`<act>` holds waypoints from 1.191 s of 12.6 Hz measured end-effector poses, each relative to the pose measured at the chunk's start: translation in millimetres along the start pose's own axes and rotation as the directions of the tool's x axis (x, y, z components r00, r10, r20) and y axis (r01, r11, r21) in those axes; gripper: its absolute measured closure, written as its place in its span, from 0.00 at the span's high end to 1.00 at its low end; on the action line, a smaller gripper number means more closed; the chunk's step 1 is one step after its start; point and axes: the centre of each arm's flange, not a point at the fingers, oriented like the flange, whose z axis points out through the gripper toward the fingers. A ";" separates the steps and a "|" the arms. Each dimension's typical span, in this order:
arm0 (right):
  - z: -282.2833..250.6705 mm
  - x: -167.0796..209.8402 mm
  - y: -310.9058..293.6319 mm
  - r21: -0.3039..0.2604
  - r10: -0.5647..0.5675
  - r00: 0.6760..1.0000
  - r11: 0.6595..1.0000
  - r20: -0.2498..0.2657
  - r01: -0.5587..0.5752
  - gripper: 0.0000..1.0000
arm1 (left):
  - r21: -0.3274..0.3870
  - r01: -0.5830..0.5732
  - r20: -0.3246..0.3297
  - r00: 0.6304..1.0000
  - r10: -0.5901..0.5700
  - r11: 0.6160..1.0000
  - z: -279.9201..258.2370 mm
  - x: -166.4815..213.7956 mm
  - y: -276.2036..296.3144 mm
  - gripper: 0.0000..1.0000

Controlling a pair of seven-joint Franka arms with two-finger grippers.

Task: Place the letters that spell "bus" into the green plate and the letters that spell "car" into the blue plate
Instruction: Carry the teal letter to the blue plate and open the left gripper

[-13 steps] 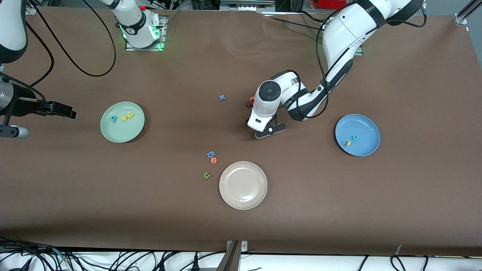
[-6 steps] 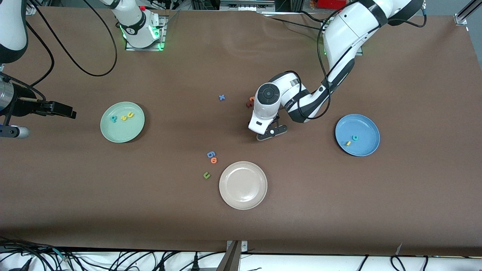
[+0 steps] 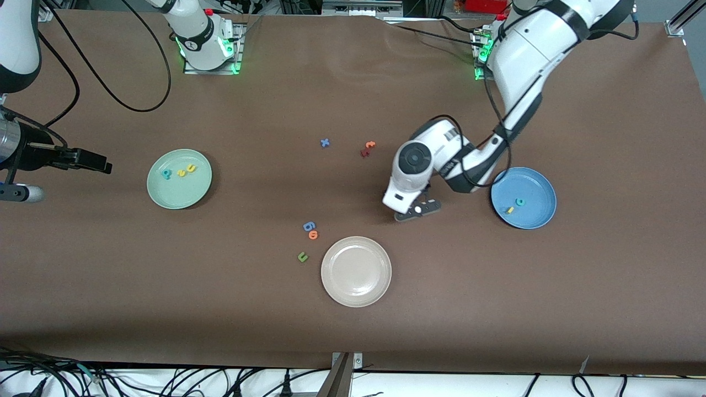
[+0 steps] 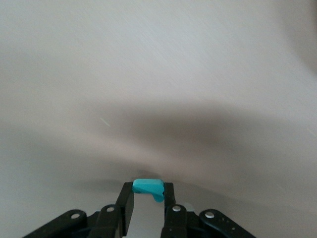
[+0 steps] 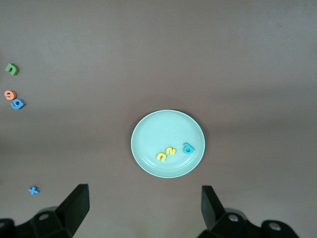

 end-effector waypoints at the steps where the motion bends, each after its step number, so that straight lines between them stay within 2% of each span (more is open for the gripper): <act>1: 0.0 0.0 0.2 0.000 0.000 1.000 1.000 0.000 0.000 1.00 | 0.022 -0.029 0.016 0.999 0.029 0.999 -5.1 20.3 -19.0 0.29; 4: -0.2 0.2 0.4 0.000 0.001 1.000 1.000 -0.002 -0.001 1.00 | 0.061 -0.143 0.086 0.987 0.138 0.988 -24.5 67.6 -68.6 0.29; 8: -0.3 0.3 0.4 0.000 0.001 1.000 1.000 -0.003 -0.001 1.00 | 0.051 -0.302 0.166 0.942 0.291 0.952 -32.6 118.1 -147.6 0.29; 11: -0.3 0.3 0.4 0.000 0.001 1.000 1.000 -0.003 -0.001 1.00 | 0.036 -0.424 0.250 0.880 0.403 0.905 -29.1 129.2 -188.0 0.29; 13: -0.3 0.3 0.4 0.000 0.002 1.000 1.000 -0.003 -0.002 1.00 | 0.020 -0.493 0.279 0.838 0.468 0.870 -26.3 137.9 -212.8 0.29; 15: -0.3 0.3 0.4 0.000 0.002 1.000 1.000 -0.003 -0.002 1.00 | 0.040 -0.560 0.296 0.797 0.526 0.827 -22.9 148.7 -239.4 0.29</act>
